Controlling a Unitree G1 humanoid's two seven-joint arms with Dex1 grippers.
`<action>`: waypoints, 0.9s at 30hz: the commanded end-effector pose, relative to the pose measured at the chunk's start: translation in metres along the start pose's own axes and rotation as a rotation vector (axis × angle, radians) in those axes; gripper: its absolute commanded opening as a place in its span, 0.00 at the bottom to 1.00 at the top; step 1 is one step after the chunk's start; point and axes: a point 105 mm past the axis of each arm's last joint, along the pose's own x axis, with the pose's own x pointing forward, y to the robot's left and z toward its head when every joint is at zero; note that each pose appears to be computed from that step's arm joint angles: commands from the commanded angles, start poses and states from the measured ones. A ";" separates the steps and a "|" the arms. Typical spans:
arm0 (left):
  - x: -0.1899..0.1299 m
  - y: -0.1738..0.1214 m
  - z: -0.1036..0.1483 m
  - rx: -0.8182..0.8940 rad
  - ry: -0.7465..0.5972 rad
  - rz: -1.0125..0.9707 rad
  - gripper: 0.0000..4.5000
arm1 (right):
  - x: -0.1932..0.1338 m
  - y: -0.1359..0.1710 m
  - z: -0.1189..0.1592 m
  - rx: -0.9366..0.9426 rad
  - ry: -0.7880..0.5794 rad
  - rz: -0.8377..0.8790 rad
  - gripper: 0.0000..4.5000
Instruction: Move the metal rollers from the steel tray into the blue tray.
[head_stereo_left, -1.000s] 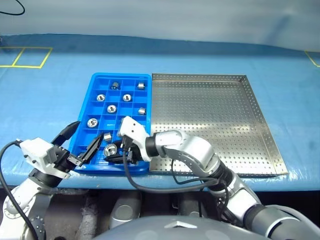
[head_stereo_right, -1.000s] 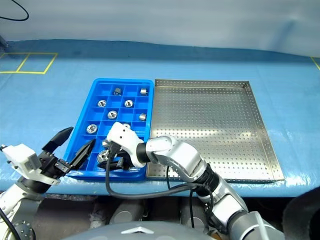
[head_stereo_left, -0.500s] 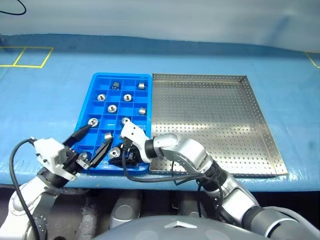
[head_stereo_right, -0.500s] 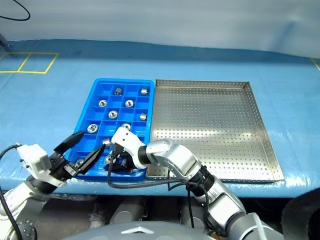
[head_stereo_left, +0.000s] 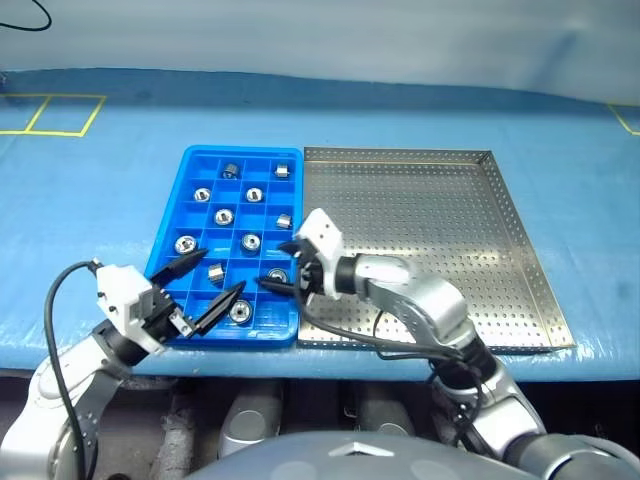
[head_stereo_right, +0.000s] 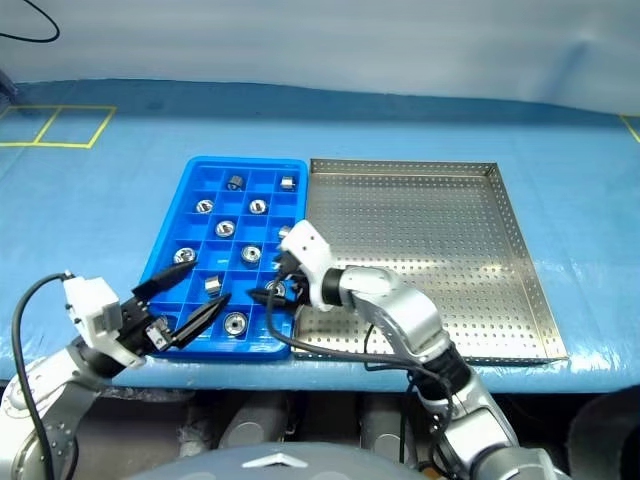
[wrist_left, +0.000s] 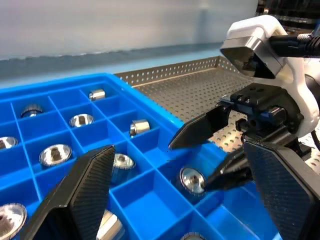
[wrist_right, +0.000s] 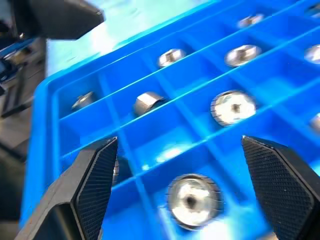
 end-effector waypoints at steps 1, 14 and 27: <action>0.007 0.011 0.008 0.049 -0.040 0.040 1.00 | -0.034 -0.016 0.025 -0.127 -0.151 -0.152 0.93; 0.019 0.033 0.007 0.090 -0.073 0.127 1.00 | -0.109 -0.048 0.004 -0.175 -0.317 -0.667 0.93; 0.008 0.037 -0.002 0.077 -0.038 0.151 1.00 | -0.131 -0.047 -0.015 -0.163 -0.252 -0.746 0.93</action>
